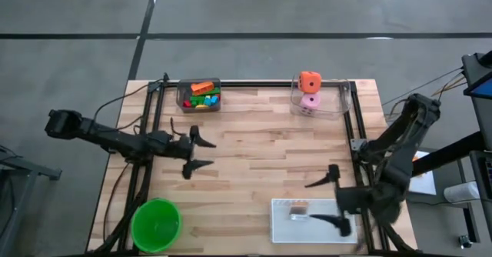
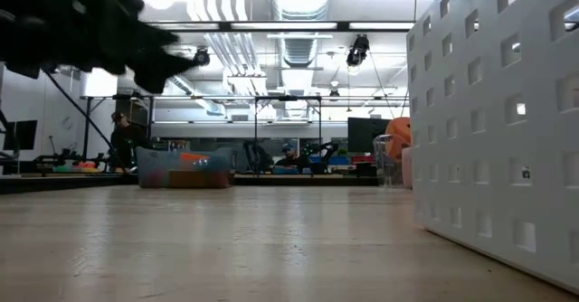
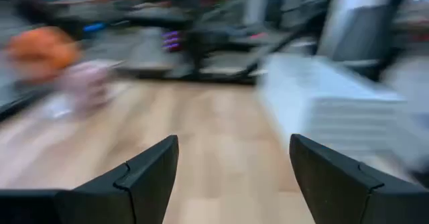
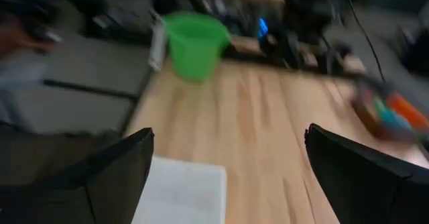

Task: Pick & Place Toys
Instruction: Return to Home Position

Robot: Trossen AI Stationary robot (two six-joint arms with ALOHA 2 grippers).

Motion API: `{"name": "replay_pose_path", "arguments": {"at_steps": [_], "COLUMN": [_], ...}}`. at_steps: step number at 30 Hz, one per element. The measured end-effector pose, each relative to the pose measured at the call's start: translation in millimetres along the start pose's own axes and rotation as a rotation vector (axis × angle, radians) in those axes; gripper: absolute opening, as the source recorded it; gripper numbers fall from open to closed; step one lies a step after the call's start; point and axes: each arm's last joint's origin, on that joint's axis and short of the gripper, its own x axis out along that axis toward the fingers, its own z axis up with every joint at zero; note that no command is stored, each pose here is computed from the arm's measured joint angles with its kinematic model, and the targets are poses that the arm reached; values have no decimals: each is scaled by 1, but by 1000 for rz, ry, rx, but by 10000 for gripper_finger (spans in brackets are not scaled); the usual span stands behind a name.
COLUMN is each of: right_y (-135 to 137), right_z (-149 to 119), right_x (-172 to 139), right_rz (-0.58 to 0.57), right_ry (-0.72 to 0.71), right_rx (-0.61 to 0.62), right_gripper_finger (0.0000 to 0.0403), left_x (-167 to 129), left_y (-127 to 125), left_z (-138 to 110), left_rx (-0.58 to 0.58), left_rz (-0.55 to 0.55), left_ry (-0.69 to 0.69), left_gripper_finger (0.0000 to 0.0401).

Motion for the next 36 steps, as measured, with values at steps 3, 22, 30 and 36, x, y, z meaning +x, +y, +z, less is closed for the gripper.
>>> {"name": "replay_pose_path", "arguments": {"at_steps": [3, 22, 30, 36], "right_y": [-6, -82, -108, -127], "right_z": [-3, -120, -141, -157], "right_x": [-11, -41, -48, -52], "right_rz": [153, 576, 469, 348], "right_ry": [-140, -583, -615, -568], "right_rx": [-43, -178, -168, -126], "right_gripper_finger": [383, 383, 383, 383], "left_x": [-10, -78, -80, -86], "left_y": [1, 13, 24, 40], "left_z": [13, -7, -7, -5], "left_rx": [7, -9, -12, -43], "left_rz": [-133, -102, -54, -16], "left_ry": [-64, -163, -152, -173], "left_gripper_finger": [285, 285, 285, 285]}}
